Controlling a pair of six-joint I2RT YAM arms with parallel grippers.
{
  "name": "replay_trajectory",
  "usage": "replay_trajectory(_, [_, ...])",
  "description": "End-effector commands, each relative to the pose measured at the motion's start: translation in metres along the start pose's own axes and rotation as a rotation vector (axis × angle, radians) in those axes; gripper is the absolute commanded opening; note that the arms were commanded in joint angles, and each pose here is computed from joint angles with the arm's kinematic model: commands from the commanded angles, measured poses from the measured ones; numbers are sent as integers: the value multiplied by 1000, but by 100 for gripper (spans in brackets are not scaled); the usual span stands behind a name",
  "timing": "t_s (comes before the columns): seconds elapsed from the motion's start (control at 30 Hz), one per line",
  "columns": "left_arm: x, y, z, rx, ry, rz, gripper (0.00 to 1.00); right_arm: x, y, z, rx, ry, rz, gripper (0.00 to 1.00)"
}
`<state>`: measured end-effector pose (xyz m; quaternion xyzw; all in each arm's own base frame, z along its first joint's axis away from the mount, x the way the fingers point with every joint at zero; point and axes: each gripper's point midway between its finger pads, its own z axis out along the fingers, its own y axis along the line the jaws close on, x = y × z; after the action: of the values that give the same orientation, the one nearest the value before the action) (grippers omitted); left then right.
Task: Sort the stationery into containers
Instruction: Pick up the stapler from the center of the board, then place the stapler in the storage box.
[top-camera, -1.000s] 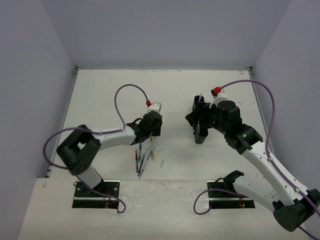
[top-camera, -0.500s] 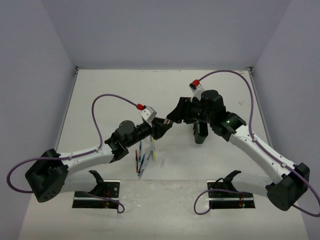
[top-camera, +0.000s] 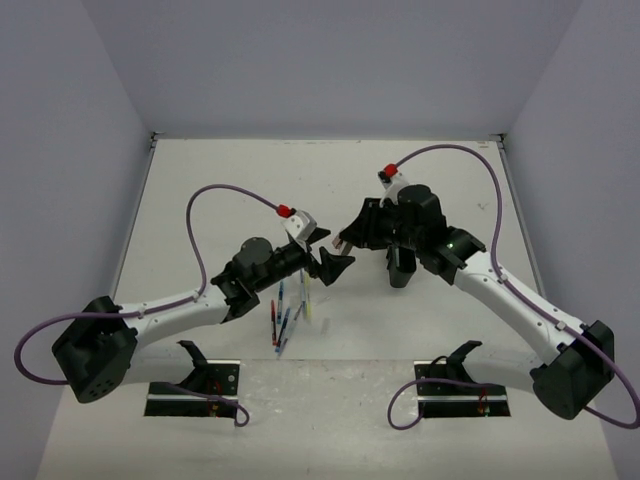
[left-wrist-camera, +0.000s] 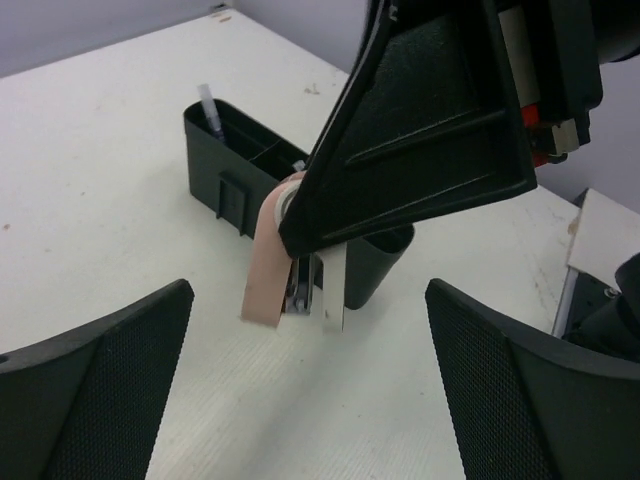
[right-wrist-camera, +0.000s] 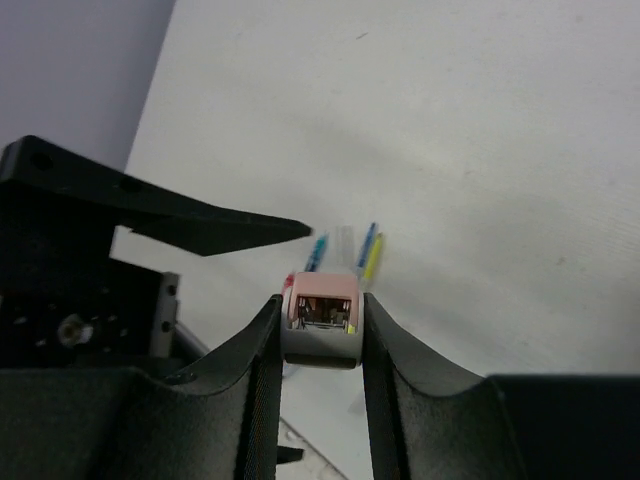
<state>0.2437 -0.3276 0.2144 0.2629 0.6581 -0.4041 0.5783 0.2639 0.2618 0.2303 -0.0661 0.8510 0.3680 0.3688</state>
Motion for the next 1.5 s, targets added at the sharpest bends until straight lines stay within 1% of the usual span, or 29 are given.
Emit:
replay_trajectory(0.0, [-22, 38, -4, -260, 19, -26, 100, -48, -77, -25, 330, -233, -15, 0])
replay_trajectory(0.03, [-21, 47, -10, -321, 28, -36, 100, -58, -95, -35, 421, -287, -29, 0])
replay_trajectory(0.07, [-14, 49, -12, -336, 56, -44, 100, -62, -102, -38, 448, -298, -46, 0])
replay_trajectory(0.13, [-19, 63, -30, -436, 48, -52, 100, -69, -131, -45, 571, -312, -86, 0])
replay_trajectory(0.23, [-21, 63, -43, -461, 61, -60, 100, -74, -158, -51, 643, -305, -100, 0])
replay_trajectory(0.4, [-23, 51, -51, -412, 70, -90, 100, -77, -168, -42, 608, -301, -112, 0])
replay_trajectory(0.57, [-16, 43, -51, -368, 92, -111, 100, -74, -188, -35, 653, -273, -156, 0])
replay_trajectory(0.73, [-15, 33, -49, -308, 98, -121, 100, -69, -185, -21, 588, -255, -170, 0])
replay_trajectory(0.9, [-17, 32, -52, -307, 96, -118, 100, -56, -189, -11, 570, -209, -152, 0])
replay_trajectory(1.1, [-14, 32, -54, -308, 100, -114, 100, -45, -194, -5, 566, -189, -134, 0])
replay_trajectory(1.33, [-12, 32, -54, -306, 105, -113, 100, -42, -200, -6, 593, -179, -128, 0])
replay_trajectory(1.37, [-11, 33, -54, -306, 106, -113, 100, -41, -200, -6, 596, -177, -126, 2])
replay_trajectory(1.4, [-11, 33, -54, -308, 108, -112, 100, -41, -200, -5, 595, -175, -125, 6])
replay_trajectory(1.43, [-11, 33, -54, -310, 109, -112, 100, -40, -201, -5, 595, -172, -125, 13])
replay_trajectory(1.47, [-11, 34, -54, -313, 110, -113, 100, -40, -201, -5, 596, -168, -126, 24])
